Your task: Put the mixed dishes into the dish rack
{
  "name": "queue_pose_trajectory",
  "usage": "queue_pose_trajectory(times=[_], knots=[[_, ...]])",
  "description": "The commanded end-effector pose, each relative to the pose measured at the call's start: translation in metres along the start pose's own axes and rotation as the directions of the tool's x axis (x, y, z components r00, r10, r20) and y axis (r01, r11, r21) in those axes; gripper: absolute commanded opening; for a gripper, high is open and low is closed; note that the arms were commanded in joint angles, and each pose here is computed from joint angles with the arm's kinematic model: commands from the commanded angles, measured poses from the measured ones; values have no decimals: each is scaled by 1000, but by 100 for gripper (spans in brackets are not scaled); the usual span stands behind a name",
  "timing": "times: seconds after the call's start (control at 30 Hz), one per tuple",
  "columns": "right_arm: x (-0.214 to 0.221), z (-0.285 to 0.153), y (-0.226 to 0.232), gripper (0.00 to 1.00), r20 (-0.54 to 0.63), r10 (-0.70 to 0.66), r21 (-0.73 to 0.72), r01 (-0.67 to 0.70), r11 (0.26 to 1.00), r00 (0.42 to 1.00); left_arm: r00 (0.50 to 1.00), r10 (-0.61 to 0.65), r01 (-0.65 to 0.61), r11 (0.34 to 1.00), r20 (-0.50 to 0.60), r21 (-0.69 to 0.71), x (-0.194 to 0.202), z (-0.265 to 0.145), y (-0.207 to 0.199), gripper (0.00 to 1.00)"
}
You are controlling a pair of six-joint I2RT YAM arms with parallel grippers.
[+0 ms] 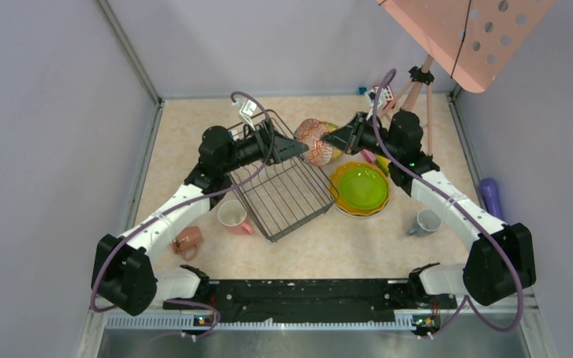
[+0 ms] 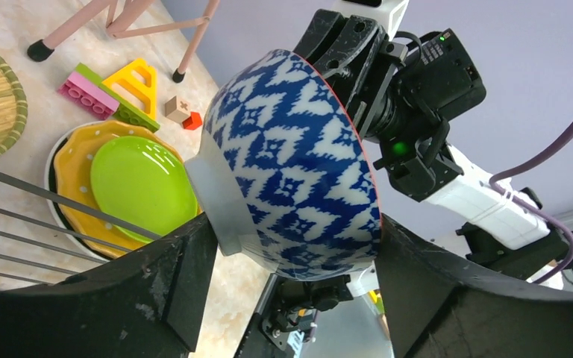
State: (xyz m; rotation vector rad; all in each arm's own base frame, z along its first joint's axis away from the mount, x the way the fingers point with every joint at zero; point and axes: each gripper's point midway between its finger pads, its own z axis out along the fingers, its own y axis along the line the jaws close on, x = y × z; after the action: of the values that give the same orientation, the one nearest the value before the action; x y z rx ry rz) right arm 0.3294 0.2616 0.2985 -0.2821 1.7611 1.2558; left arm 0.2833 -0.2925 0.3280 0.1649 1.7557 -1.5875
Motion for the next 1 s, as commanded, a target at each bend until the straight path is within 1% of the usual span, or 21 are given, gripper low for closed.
queue_pose_trajectory(times=[0.0, 0.03, 0.1, 0.17, 0.2, 0.23, 0.27, 0.37, 0.4, 0.43, 0.57, 0.63, 0.73, 0.8, 0.83, 0.9, 0.97], knots=[[-26, 3, 25, 0, 78, -52, -68, 57, 996, 996, 999, 47, -48, 998, 24, 41, -11, 0, -19, 72], [-25, 4, 24, 0, 74, -51, -68, 56, 996, 996, 999, 44, -45, 998, 20, 42, -11, 0, -20, 67], [-24, 4, 21, 0, 73, -54, -62, 59, 996, 996, 999, 33, -33, 999, 8, 39, -10, 1, -19, 62], [-25, 5, 17, 0, 78, -59, -40, 63, 997, 995, 1000, 22, -22, 999, -9, 36, -7, 1, -18, 61], [-24, 5, 15, 0, 76, -63, -34, 65, 997, 995, 1000, 27, -27, 999, -13, 37, -7, 1, -18, 55], [-24, 5, 14, 0, 75, -66, -32, 69, 997, 995, 999, 35, -34, 999, -13, 33, -7, 1, -17, 46], [-24, 5, 14, 3, 74, -69, -30, 71, 997, 995, 999, 46, -46, 999, -11, 22, -7, 0, -16, 36], [-22, 6, 9, 41, 67, -72, -8, 72, 997, 995, 996, 94, -94, 994, 1, -55, -11, -1, -4, 10], [-21, 6, 6, 52, 64, -72, 5, 72, 997, 995, 994, 109, -108, 990, 2, -93, -13, -2, 2, 3], [-21, 5, 4, 58, 61, -75, 21, 74, 997, 995, 992, 123, -123, 983, -7, -140, -13, -4, 10, 0], [-18, 0, -8, 74, 48, -82, 93, 78, 993, 995, 978, 207, -200, 931, -11, -305, -21, -13, 36, 0], [-16, -5, -12, 76, 47, -92, 130, 85, 988, 995, 964, 263, -254, 886, -32, -388, -22, -19, 48, 0], [-16, -15, -18, 76, 50, -112, 193, 101, 976, 992, 921, 377, -375, 790, -98, -485, -19, -22, 60, 0], [-16, -24, -22, 76, 56, -128, 240, 111, 964, 990, 877, 447, -467, 708, -176, -530, -13, -22, 65, 0], [-17, -29, -25, 77, 55, -134, 269, 114, 956, 990, 841, 489, -528, 650, -230, -547, -10, -23, 69, 0], [-19, -37, -28, 76, 59, -153, 313, 128, 941, 986, 778, 540, -618, 558, -323, -554, -1, -23, 74, 0], [-13, -47, -37, 76, 37, -149, 368, 125, 921, 988, 712, 577, -691, 469, -401, -551, 7, -25, 79, 0]])
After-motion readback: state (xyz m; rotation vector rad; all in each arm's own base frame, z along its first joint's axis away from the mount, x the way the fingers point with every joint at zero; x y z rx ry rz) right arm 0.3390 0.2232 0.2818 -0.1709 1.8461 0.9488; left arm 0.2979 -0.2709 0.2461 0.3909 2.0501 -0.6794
